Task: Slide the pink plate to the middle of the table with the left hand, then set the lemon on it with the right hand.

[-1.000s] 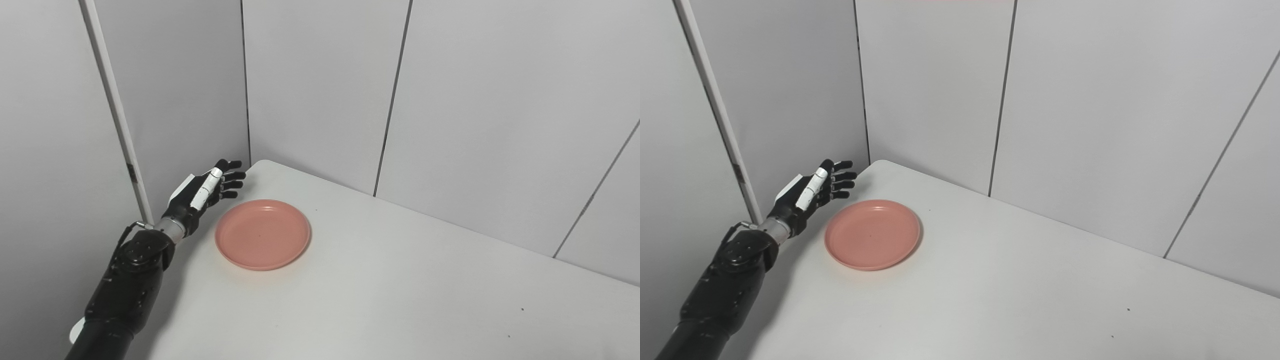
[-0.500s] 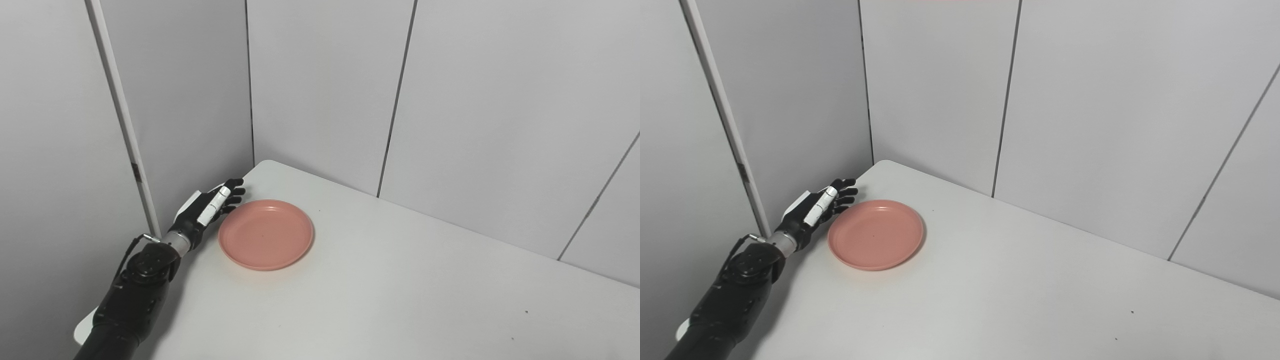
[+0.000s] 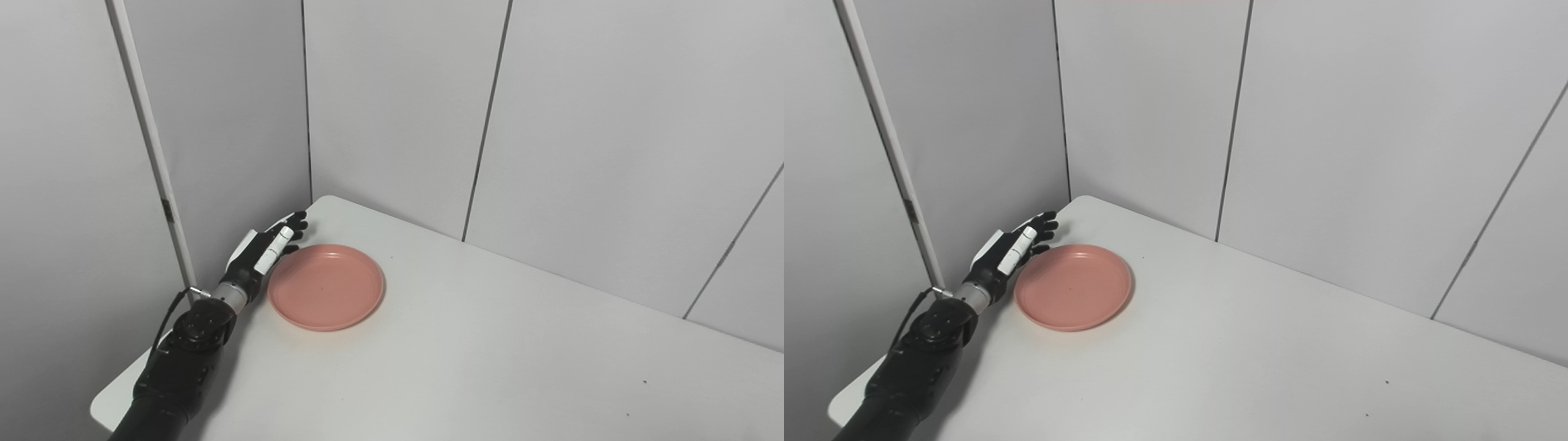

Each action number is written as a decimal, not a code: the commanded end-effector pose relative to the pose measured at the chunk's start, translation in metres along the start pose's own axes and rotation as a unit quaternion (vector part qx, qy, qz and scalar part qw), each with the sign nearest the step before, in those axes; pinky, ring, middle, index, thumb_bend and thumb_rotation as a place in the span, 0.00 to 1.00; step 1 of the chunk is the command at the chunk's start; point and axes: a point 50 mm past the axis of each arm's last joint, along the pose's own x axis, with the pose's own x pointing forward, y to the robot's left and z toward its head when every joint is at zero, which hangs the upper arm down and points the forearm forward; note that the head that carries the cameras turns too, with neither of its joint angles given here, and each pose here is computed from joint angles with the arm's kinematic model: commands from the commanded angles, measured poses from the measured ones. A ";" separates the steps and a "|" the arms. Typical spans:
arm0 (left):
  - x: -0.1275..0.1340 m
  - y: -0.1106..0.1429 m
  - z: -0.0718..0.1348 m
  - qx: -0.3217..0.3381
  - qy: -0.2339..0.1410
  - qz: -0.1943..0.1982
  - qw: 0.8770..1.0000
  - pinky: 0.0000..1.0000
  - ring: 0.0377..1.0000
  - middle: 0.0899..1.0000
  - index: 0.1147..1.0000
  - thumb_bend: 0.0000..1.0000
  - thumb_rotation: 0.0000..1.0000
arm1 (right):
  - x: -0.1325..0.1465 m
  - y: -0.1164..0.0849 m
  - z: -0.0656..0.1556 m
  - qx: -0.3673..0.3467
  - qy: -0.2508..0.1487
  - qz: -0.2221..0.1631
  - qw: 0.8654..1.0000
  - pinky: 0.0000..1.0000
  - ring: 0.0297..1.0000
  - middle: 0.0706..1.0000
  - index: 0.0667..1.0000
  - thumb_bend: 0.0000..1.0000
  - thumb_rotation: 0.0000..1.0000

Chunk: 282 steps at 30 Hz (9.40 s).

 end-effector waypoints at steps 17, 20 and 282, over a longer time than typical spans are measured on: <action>0.004 -0.009 -0.007 -0.027 -0.015 0.002 1.000 0.93 0.91 0.90 0.88 0.82 1.00 | -0.006 -0.001 -0.003 0.000 0.006 -0.004 1.000 0.95 0.97 0.97 0.97 0.88 0.97; 0.004 -0.010 -0.008 -0.027 -0.016 0.000 1.000 0.92 0.90 0.90 0.89 0.82 1.00 | -0.006 -0.001 -0.004 0.001 0.007 -0.004 1.000 0.96 0.97 0.97 0.97 0.89 0.96; -0.134 -0.317 0.051 -0.239 -0.028 -0.250 0.938 1.00 1.00 1.00 1.00 0.80 1.00 | 0.129 -0.121 0.084 -0.520 0.130 -0.009 0.844 0.71 0.78 0.78 0.77 0.86 0.00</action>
